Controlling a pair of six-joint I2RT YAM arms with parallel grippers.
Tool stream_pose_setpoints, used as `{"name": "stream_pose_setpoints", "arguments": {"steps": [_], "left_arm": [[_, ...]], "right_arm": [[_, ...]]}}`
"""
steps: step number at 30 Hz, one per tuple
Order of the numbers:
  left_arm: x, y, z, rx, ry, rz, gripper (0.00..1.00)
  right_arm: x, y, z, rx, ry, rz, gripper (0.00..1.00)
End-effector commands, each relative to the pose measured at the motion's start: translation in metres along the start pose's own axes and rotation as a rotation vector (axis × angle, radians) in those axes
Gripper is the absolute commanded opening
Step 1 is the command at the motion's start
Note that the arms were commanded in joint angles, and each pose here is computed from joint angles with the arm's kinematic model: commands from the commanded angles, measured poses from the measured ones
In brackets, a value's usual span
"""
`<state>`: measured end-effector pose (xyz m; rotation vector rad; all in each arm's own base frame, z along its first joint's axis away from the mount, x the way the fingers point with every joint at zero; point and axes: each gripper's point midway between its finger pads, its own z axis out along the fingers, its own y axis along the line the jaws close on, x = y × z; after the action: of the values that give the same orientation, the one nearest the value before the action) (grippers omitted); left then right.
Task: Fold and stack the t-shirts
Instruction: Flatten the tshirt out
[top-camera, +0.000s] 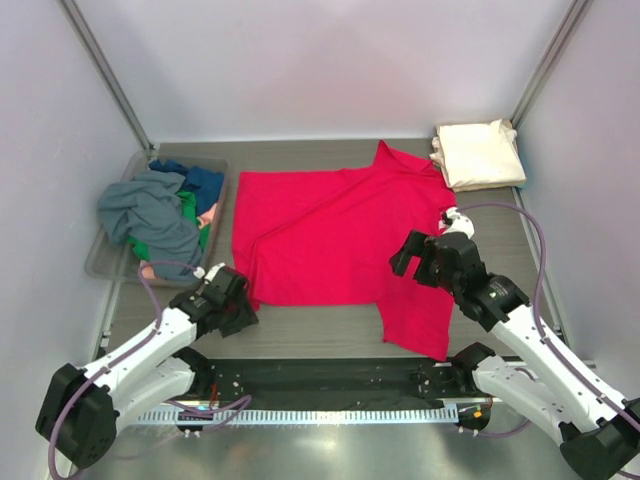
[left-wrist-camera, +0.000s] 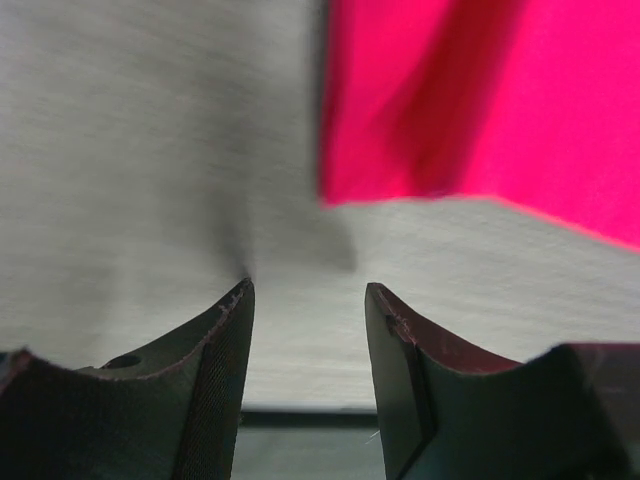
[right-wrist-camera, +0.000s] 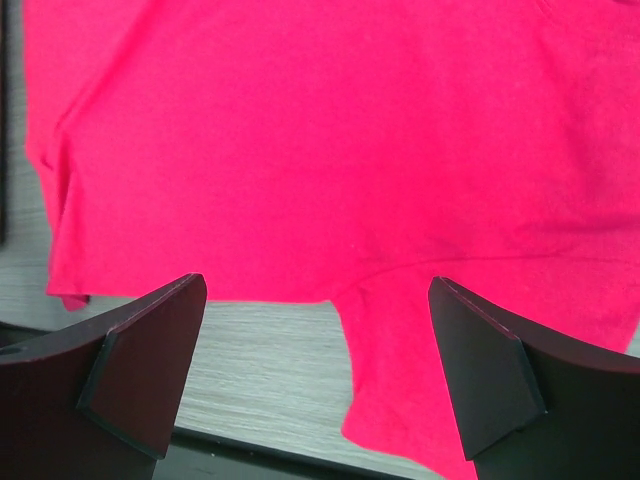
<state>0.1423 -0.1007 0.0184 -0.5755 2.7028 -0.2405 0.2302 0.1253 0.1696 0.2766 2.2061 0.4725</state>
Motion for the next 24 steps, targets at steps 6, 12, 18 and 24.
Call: {"name": "stream_pose_setpoints", "arguments": {"steps": [6, 12, 18, 24], "left_arm": [[-0.032, -0.032, 0.021, 0.081, -0.134, -0.089, 0.5], [-0.041, -0.018, 0.035, -0.034, -0.162, -0.073, 0.43], [-0.045, 0.009, 0.023, -0.135, -0.21, -0.083, 0.41], [-0.06, 0.027, -0.022, -0.132, -0.332, -0.174, 0.49]], "right_arm": [[-0.001, -0.006, -0.002, 0.025, -0.013, -0.005, 1.0], [-0.004, -0.006, -0.001, 0.034, -0.01, -0.036, 1.0], [-0.006, -0.007, -0.001, 0.046, -0.009, -0.054, 1.0], [-0.004, -0.004, 0.001, 0.038, 0.008, -0.061, 1.0]]}}
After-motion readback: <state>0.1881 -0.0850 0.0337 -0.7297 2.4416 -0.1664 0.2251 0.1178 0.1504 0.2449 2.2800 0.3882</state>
